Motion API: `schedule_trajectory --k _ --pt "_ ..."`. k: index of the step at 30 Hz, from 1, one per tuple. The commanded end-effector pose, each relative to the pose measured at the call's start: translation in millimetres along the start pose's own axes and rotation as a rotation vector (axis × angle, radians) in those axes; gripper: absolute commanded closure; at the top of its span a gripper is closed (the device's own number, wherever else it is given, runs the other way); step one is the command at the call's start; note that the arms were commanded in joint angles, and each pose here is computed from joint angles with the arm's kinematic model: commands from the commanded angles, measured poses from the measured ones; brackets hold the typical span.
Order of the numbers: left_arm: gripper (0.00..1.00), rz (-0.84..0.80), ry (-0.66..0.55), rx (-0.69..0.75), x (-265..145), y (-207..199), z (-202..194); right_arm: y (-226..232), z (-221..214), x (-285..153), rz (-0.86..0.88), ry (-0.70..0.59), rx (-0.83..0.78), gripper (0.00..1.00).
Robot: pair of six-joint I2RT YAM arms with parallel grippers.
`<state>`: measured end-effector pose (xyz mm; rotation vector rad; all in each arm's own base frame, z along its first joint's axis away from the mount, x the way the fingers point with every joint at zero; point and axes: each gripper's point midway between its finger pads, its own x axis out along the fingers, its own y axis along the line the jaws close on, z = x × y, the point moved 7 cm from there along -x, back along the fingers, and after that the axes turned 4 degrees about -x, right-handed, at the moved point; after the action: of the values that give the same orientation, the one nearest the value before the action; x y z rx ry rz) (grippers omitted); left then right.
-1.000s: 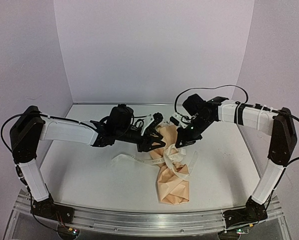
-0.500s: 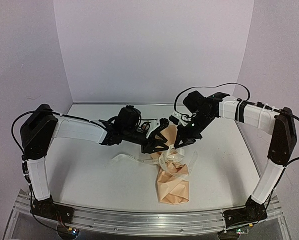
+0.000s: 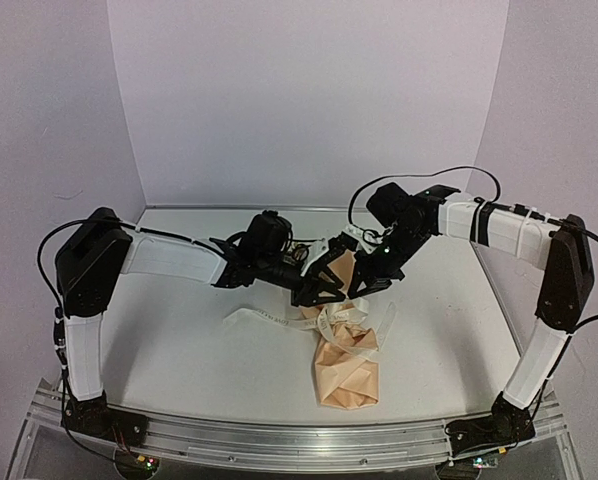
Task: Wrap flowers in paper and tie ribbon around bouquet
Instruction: Cross the half-tied ribbon over the folded bouquet.
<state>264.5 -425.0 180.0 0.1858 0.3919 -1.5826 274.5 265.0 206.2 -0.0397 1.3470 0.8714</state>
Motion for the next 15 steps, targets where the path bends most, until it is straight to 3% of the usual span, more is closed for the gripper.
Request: schedule_trajectory --k 1,12,15 --pt "0.65 -0.041 -0.034 0.007 3.3 -1.9 16.3 9.0 4.8 -17.7 0.006 -0.05 -0.033 1.0" --pt "0.98 -0.044 -0.021 -0.067 9.4 -0.1 13.8 2.6 3.4 -17.0 -0.048 -0.108 -0.048 1.0" --pt "1.0 -0.029 -0.038 -0.092 7.9 0.1 14.6 -1.7 -1.5 -16.0 -0.077 -0.144 -0.055 0.89"
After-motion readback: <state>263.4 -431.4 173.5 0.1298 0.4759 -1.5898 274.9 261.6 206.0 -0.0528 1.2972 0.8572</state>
